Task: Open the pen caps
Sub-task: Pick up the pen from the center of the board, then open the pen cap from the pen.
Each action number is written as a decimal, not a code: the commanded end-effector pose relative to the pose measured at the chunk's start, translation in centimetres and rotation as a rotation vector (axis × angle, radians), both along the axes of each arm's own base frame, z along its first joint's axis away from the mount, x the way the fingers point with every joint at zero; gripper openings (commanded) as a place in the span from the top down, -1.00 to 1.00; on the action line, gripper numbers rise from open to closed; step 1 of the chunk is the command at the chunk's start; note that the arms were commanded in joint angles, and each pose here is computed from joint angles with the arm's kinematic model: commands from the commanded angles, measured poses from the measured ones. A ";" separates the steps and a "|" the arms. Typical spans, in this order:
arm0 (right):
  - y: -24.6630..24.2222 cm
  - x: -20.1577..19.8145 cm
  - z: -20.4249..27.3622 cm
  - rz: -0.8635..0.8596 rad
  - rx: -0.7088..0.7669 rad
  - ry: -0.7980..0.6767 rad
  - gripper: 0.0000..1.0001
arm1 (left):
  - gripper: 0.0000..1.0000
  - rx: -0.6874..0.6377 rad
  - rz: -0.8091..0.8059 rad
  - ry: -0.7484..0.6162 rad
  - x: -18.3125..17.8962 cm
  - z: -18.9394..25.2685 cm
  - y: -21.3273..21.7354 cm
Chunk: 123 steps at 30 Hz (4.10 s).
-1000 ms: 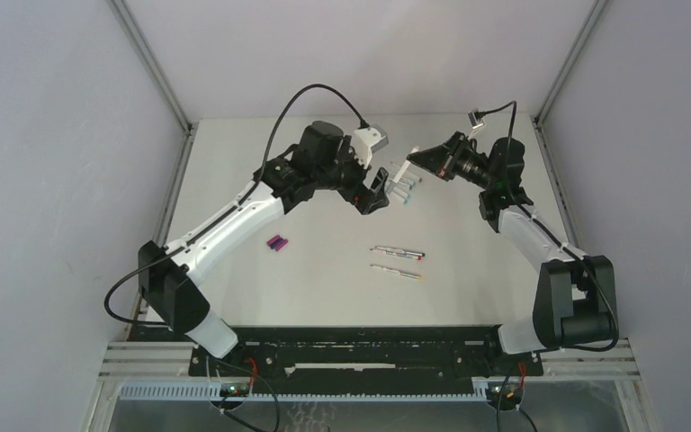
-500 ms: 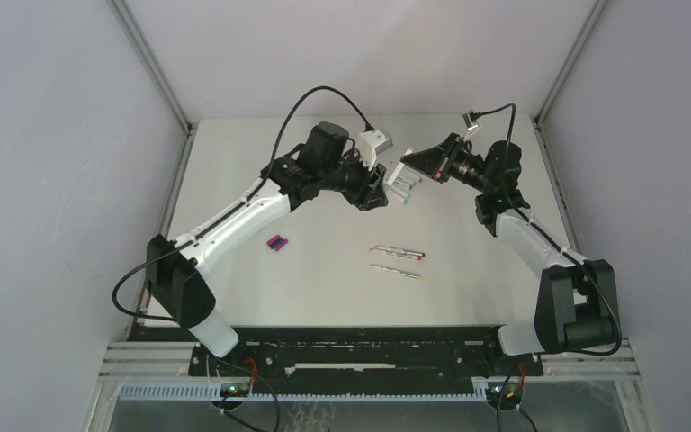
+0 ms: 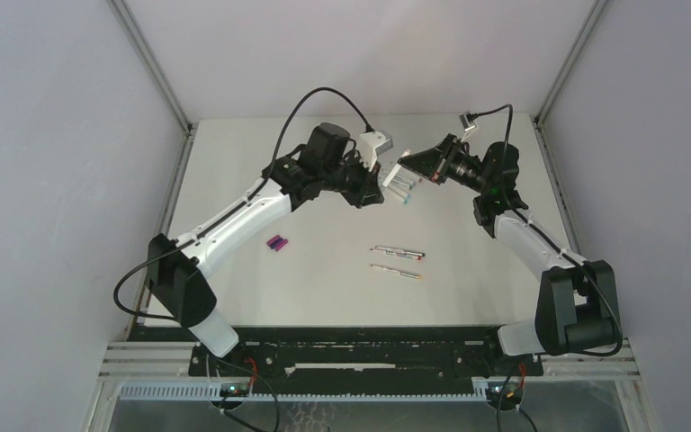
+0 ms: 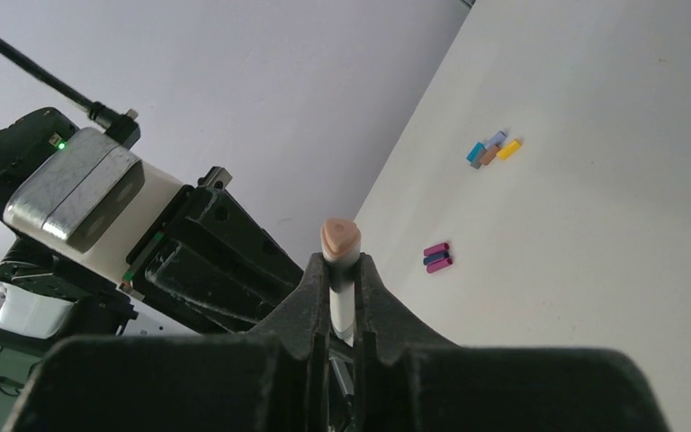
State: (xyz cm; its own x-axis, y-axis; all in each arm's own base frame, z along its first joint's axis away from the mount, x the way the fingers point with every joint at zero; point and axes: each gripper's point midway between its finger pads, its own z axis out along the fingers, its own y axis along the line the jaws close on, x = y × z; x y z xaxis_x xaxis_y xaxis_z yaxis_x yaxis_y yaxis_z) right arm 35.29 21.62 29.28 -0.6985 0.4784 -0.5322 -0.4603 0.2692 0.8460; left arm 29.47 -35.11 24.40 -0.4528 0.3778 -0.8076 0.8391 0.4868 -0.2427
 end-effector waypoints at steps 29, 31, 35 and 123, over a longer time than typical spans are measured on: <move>0.5 -3.3 0.4 0.237 -0.739 -1.096 -0.22 | 1.00 0.240 -0.123 -0.212 -2.8 1.1 11.1; 0.9 -3.5 -0.4 0.268 -0.815 -1.177 -0.28 | 1.00 0.251 -0.155 -0.195 -3.7 0.3 11.4; 1.7 -4.0 -2.3 0.351 -0.965 -1.285 -0.29 | 1.00 0.259 -0.231 -0.139 -5.5 -0.9 11.6; 6.6 -7.1 -12.2 0.726 -1.341 -1.479 1.00 | 1.00 0.194 -0.283 -0.021 -6.6 -2.8 11.4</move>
State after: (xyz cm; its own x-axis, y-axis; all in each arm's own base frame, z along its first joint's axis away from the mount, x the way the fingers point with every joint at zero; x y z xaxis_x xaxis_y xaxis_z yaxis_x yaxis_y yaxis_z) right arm 27.32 31.12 19.35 0.6882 -0.5508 -0.4723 -0.6702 -0.2331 -0.7047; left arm 23.18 -23.08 19.69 -0.2860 0.6738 -0.6814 0.9471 0.3067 -0.0942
